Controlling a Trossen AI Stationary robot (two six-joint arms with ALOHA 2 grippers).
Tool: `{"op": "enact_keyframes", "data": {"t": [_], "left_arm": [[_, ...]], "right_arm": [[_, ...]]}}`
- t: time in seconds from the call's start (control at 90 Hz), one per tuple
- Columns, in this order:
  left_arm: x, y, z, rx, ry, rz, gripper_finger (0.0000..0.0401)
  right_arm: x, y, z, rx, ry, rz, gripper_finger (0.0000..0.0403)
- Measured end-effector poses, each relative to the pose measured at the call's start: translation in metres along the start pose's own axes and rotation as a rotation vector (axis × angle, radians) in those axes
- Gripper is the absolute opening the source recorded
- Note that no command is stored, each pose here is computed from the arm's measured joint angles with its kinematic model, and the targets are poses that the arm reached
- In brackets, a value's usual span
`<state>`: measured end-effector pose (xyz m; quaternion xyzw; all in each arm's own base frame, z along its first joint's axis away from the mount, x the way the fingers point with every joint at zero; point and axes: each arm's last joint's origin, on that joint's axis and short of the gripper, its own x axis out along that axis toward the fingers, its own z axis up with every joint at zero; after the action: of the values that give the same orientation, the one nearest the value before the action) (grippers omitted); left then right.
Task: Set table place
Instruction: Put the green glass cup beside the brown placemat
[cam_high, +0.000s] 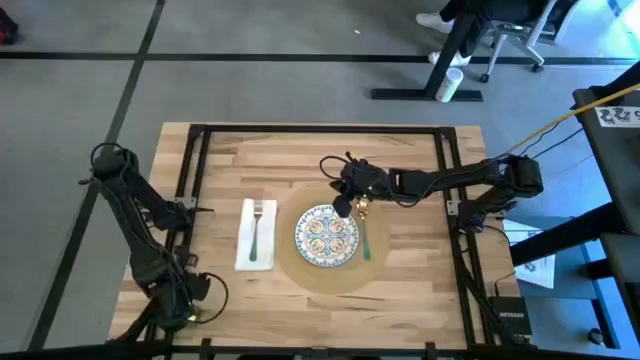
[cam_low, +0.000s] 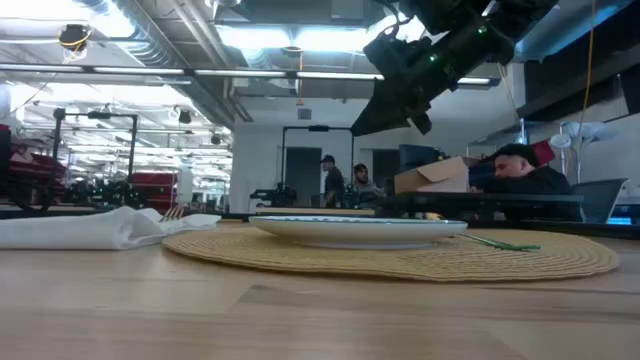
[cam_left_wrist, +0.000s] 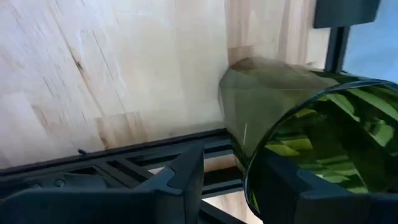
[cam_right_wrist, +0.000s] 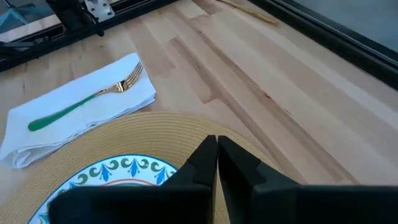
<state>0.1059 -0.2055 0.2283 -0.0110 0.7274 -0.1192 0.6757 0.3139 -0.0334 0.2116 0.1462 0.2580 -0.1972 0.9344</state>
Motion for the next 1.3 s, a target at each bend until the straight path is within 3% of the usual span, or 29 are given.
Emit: {"op": "enact_keyframes", "data": {"t": [0.233, 0.511, 0.822, 1.3], "left_arm": [[0.003, -0.001, 0.001, 0.012, 0.004, 0.012, 0.0092], [0.003, 0.000, 0.002, 0.017, -0.002, 0.029, 0.0006], [0.001, 0.011, 0.009, 0.005, -0.018, 0.079, 0.0001], [-0.016, 0.056, 0.042, 0.040, -0.043, 0.210, 0.0000]], "right_arm": [[0.000, -0.001, -0.002, 0.000, 0.017, -0.007, 0.0001], [0.000, -0.001, -0.002, 0.002, 0.016, -0.007, 0.0001], [0.000, -0.001, -0.001, 0.003, 0.014, -0.007, 0.0001], [0.000, -0.001, -0.001, 0.004, 0.014, -0.007, 0.0001]]}}
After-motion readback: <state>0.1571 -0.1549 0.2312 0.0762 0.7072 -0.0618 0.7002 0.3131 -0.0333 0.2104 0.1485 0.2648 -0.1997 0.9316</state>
